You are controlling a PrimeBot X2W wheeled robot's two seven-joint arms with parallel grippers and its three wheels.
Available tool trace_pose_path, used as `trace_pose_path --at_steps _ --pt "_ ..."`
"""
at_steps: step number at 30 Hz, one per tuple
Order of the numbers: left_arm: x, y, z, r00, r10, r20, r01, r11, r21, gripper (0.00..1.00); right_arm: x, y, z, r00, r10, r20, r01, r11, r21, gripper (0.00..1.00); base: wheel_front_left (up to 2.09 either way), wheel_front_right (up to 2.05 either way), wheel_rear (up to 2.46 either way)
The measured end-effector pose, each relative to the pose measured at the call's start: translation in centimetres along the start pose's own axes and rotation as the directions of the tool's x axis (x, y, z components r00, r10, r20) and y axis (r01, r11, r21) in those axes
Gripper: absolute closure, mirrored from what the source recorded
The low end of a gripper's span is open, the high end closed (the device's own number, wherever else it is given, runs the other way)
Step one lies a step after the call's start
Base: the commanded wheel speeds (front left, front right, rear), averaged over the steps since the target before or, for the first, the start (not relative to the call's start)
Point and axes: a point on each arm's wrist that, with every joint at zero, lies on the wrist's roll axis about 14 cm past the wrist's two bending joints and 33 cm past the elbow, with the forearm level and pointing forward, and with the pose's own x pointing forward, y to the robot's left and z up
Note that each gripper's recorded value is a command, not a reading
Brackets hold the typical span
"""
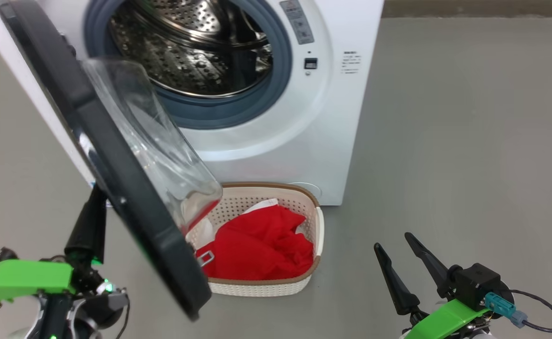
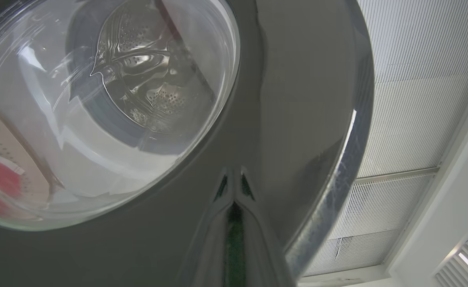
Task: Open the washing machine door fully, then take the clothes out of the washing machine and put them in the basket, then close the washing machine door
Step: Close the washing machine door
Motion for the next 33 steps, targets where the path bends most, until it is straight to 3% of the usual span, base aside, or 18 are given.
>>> trace_pose_path --at_steps 20,33 --pt "6.9 -0.2 -8.6 0.981 -0.02 -0.192 0.013 0.999 -0.034 1.0 -1.9 -4.2 1.0 0.988 -0.148 0.035 0.147 0.989 0.015 0.0 0.0 0.0 0.0" --pt "12.2 0.3 -12.6 0.972 -0.028 -0.235 0.015 0.998 -0.06 1.0 -2.3 -7.3 0.6 0.971 -0.238 0.022 0.238 0.971 0.021 0.0 0.0 0.0 0.0"
